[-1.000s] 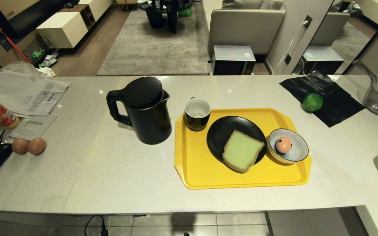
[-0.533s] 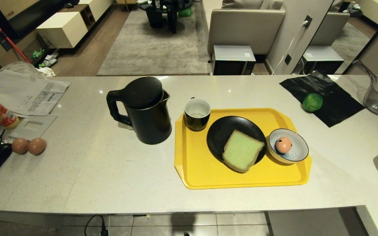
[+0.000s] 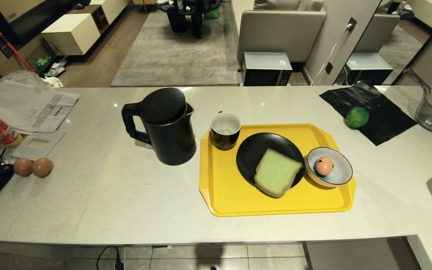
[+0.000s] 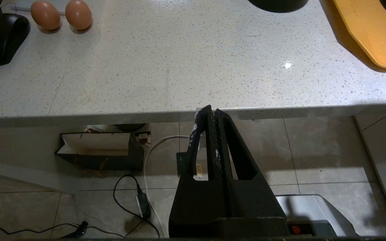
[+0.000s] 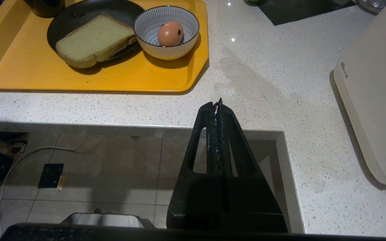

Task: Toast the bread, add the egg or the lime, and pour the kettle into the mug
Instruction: Pick up the kettle

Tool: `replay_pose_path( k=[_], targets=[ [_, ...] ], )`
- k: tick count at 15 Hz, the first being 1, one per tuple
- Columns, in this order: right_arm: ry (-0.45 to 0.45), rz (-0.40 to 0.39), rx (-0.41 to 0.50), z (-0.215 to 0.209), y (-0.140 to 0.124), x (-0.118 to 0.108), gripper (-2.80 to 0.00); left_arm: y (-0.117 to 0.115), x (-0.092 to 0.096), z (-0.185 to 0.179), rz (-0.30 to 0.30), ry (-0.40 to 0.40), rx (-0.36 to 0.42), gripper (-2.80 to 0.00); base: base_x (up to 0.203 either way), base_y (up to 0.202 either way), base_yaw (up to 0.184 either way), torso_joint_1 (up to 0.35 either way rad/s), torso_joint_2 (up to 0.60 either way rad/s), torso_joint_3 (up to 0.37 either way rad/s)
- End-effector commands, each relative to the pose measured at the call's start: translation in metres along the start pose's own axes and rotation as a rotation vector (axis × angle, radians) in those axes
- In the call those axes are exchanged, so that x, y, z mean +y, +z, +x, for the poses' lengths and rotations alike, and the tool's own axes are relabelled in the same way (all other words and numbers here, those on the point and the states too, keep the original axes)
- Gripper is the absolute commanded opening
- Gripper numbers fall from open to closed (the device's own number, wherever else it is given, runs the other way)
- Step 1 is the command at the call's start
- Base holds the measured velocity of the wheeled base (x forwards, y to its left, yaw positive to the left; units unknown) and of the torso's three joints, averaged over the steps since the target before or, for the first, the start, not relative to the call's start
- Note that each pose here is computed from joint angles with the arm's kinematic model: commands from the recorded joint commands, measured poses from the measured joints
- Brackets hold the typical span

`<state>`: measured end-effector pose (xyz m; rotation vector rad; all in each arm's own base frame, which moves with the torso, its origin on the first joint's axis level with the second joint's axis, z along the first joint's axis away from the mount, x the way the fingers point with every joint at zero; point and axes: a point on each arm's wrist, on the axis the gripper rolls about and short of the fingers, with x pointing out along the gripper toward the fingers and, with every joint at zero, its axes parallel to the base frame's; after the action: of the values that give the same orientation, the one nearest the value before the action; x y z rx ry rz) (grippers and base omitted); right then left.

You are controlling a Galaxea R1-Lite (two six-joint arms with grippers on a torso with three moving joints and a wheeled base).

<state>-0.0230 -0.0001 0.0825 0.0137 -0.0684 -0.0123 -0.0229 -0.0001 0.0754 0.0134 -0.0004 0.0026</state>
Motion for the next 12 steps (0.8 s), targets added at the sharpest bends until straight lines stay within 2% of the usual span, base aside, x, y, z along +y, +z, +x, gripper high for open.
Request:
replay_pose_path(
  k=[1, 4, 12],
  targets=[
    [0.000, 0.000, 0.027, 0.0017, -0.0073, -0.0001, -2.80, 0.0000, 0.0000, -0.0001, -0.001, 0.001, -0.001, -2.80, 0.000, 0.000, 0.000, 0.000, 0.00, 0.000],
    [0.000, 0.000, 0.027, 0.0017, -0.0073, -0.0001, -2.80, -0.0001, 0.0000, -0.0001, 0.000, 0.001, 0.000, -2.80, 0.000, 0.000, 0.000, 0.000, 0.00, 0.000],
    [-0.003, 0.005, 0.028, 0.0017, -0.0074, -0.0001, -2.80, 0.0000, 0.0000, -0.0001, 0.000, 0.001, -0.001, -2.80, 0.000, 0.000, 0.000, 0.085, -0.15, -0.072]
  ],
)
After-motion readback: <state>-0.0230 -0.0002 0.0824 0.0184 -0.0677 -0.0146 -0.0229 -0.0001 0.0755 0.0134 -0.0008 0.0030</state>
